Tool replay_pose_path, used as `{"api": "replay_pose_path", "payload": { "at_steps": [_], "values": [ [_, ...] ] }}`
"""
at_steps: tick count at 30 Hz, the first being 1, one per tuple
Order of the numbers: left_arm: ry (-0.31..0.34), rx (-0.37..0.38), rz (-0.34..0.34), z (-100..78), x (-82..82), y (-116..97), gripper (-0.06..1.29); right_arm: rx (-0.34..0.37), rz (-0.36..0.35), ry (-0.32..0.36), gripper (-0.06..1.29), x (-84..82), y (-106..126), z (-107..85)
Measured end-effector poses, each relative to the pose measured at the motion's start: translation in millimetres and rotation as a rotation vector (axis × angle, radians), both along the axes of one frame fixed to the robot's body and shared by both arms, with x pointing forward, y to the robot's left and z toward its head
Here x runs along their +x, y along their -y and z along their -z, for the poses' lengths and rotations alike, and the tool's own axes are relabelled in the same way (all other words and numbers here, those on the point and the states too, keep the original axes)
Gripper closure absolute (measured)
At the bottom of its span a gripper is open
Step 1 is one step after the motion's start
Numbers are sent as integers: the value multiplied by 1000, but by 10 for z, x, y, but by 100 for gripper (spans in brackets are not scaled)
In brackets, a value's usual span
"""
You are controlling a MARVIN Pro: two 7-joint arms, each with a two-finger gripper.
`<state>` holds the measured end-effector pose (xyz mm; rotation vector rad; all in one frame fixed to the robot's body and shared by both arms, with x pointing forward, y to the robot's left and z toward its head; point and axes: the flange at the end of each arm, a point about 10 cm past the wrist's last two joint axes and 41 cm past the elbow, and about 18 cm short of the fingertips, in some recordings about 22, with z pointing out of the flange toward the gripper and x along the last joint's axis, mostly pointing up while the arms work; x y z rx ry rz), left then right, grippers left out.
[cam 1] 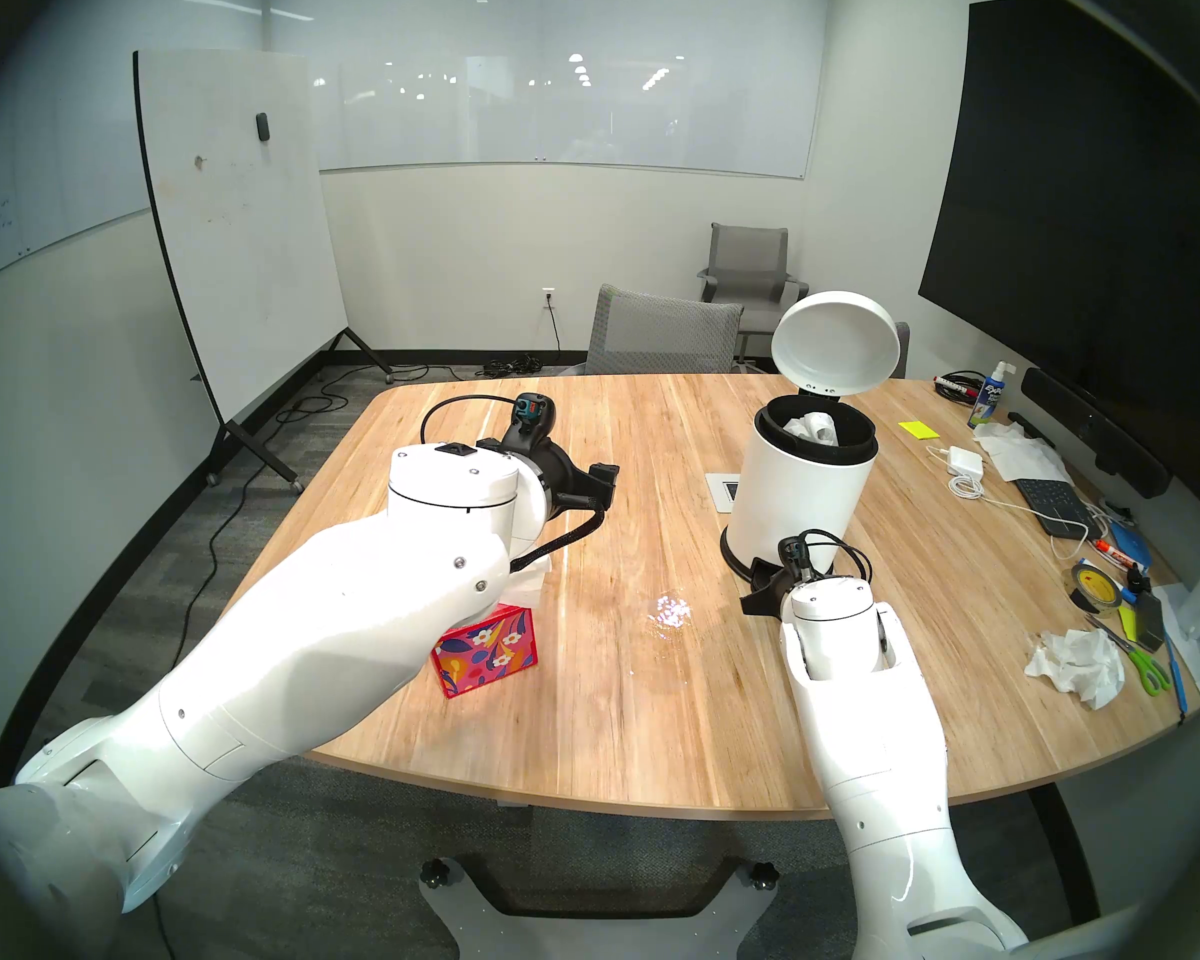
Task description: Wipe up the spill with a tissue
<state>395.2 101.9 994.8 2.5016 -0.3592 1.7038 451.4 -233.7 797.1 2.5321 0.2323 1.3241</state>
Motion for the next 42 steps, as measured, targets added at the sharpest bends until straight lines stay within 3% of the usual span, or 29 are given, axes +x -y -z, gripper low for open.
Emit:
{"api": "replay_pose_path", "payload": {
  "at_steps": [11, 25, 42],
  "values": [
    [4, -4, -3, -6, 0, -1, -3, -54, -12, 7, 125, -109, -134, 1],
    [6, -6, -5, -10, -1, 1, -3, -17, -23, 6, 125, -401, -341, -28],
    [7, -7, -6, -11, -1, 1, -3, 33, -57, 72, 125, -407, -633, -470]
  ]
}}
